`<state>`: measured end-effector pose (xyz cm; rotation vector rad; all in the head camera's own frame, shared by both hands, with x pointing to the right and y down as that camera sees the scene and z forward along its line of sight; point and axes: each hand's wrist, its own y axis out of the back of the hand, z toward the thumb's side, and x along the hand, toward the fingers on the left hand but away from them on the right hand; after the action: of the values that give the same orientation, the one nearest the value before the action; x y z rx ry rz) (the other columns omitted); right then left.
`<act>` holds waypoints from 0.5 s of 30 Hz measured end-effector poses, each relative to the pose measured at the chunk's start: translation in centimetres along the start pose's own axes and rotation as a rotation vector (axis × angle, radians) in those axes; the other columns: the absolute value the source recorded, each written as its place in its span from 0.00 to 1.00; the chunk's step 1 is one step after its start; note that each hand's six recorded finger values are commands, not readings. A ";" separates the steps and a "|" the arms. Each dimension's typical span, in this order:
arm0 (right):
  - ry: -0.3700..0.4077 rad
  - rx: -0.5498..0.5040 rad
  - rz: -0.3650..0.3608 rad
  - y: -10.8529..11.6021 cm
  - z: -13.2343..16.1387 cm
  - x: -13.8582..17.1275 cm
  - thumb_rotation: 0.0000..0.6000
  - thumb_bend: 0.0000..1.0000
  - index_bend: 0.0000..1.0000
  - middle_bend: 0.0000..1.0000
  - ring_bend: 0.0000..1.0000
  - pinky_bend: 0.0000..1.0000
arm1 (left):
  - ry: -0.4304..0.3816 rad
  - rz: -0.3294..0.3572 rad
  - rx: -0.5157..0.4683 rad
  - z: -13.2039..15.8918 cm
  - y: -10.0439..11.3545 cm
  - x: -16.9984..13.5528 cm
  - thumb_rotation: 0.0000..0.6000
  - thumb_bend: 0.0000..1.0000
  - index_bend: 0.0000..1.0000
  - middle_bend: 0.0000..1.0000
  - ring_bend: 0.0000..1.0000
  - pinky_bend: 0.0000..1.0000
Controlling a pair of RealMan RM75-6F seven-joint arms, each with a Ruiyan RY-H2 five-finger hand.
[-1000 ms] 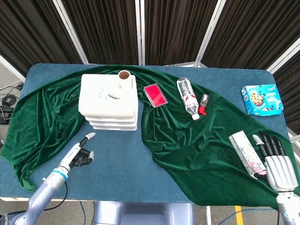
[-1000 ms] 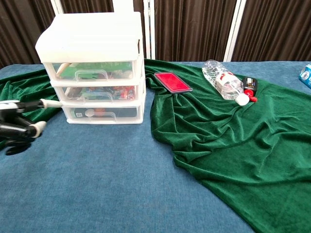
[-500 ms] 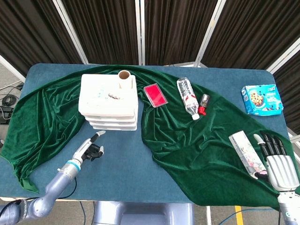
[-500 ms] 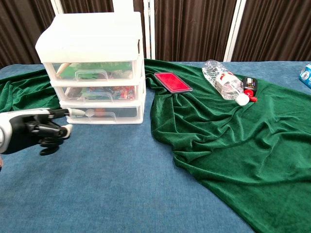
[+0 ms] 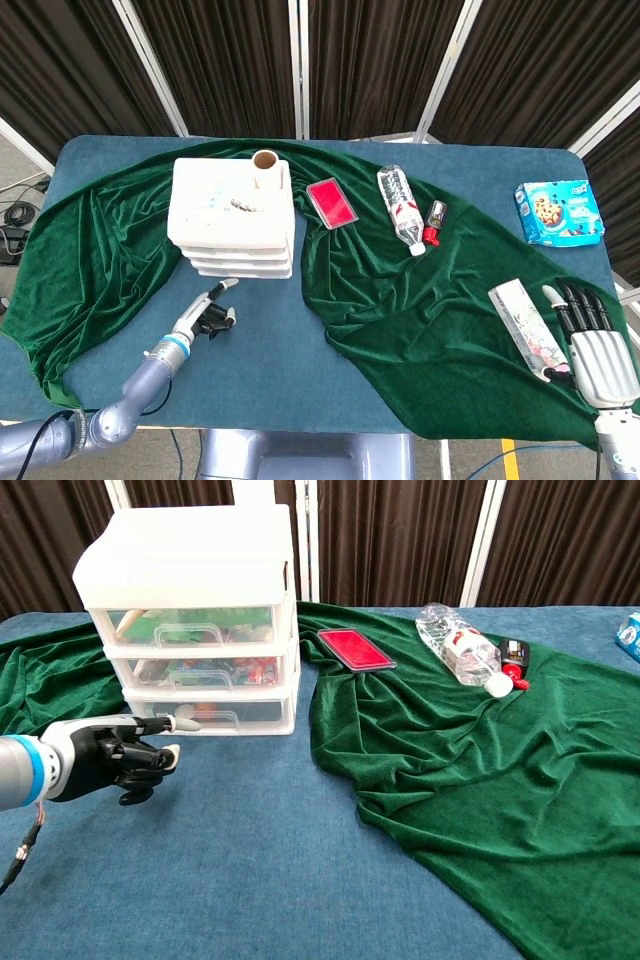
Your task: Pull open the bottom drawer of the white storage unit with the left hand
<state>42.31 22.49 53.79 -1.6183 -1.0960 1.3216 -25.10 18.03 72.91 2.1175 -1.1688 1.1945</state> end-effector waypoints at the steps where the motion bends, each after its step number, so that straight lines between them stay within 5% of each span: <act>1: 0.002 -0.001 0.000 0.0 0.0 0.0 1.00 0.06 0.00 0.00 0.00 0.00 | 0.000 0.003 0.000 0.1 0.0 0.2 1.00 0.72 0.07 0.91 0.88 0.82; 15: 0.023 -0.018 -0.005 0.2 0.3 0.1 1.00 0.06 0.00 0.00 0.00 0.00 | 0.001 -0.015 -0.021 1.0 -1.3 2.0 1.00 0.72 0.07 0.91 0.88 0.82</act>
<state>42.03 22.58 53.54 -1.6394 -1.1008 1.2907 -22.99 17.10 74.12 2.1061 -1.1579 1.1714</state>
